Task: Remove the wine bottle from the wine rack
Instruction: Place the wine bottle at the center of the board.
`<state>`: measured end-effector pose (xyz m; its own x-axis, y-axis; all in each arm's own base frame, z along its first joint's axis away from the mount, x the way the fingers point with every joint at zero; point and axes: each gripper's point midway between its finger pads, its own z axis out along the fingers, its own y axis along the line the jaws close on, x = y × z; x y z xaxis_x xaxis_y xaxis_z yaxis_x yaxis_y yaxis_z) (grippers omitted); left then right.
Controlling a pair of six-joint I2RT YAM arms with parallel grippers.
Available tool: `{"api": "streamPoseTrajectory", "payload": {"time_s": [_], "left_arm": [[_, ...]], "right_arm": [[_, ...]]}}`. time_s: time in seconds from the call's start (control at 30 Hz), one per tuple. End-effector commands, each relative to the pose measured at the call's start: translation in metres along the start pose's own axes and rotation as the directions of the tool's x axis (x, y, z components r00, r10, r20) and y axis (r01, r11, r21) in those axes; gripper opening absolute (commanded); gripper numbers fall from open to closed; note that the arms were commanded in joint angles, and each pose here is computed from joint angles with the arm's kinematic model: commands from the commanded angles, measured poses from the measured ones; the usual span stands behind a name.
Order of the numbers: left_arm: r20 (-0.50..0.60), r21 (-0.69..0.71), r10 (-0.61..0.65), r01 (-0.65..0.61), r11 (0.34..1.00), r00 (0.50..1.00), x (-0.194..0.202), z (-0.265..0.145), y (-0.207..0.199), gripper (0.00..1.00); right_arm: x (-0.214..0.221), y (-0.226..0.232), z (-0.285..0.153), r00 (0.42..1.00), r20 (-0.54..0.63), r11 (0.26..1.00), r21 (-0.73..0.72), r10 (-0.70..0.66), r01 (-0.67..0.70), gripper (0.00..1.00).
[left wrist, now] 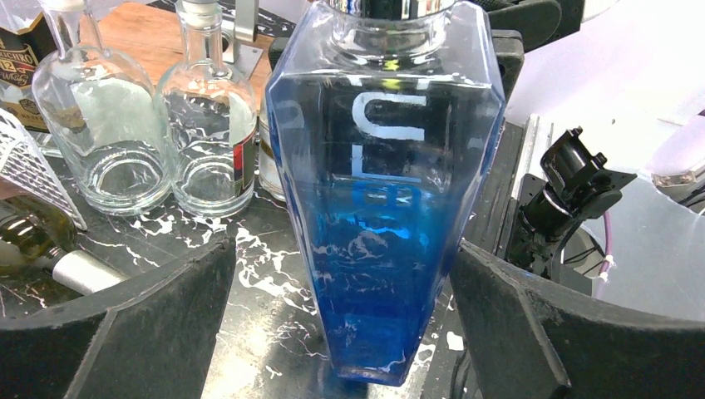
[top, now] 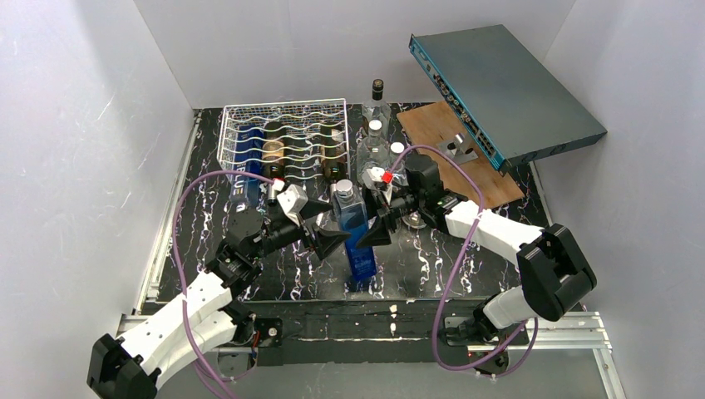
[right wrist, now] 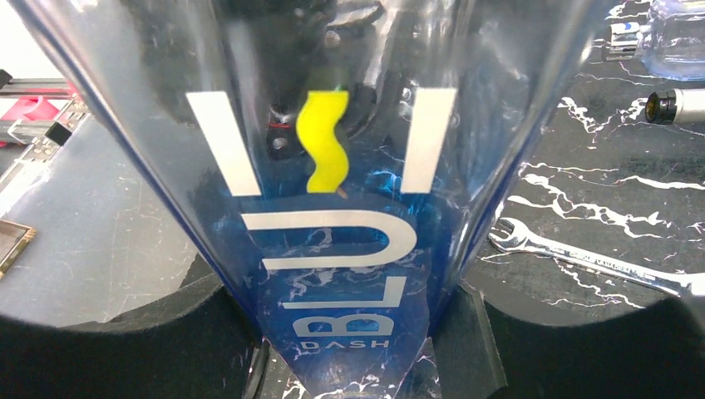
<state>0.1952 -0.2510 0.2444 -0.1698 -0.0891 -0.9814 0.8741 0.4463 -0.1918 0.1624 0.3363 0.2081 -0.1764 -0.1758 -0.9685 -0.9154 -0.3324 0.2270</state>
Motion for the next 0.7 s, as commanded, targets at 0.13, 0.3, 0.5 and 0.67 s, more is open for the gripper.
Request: {"api": "streamPoseTrajectory", "payload": {"time_s": [0.13, 0.3, 0.5, 0.67], "left_arm": [[0.082, -0.023, -0.009, 0.010, 1.000, 0.997, -0.023, -0.002, -0.001, 0.98], [0.126, 0.046, -0.056, 0.051, 0.998, 0.990, -0.038, 0.003, -0.014, 0.98], [0.179, 0.044, -0.014, 0.006, 0.999, 0.984, -0.060, 0.004, -0.015, 0.98], [0.184, 0.065, -0.019, 0.007, 0.998, 0.983, -0.069, 0.009, -0.018, 0.97]], "right_arm": [[-0.042, 0.027, -0.001, 0.979, 0.071, 0.976, -0.092, -0.192, 0.199, 0.05], [-0.039, 0.026, 0.000, 0.980, 0.067, 0.976, -0.094, -0.190, 0.195, 0.05], [-0.036, 0.028, 0.003, 0.980, 0.065, 0.975, -0.106, -0.187, 0.193, 0.06], [-0.032, 0.029, 0.006, 0.981, 0.062, 0.975, -0.115, -0.182, 0.188, 0.06]]}}
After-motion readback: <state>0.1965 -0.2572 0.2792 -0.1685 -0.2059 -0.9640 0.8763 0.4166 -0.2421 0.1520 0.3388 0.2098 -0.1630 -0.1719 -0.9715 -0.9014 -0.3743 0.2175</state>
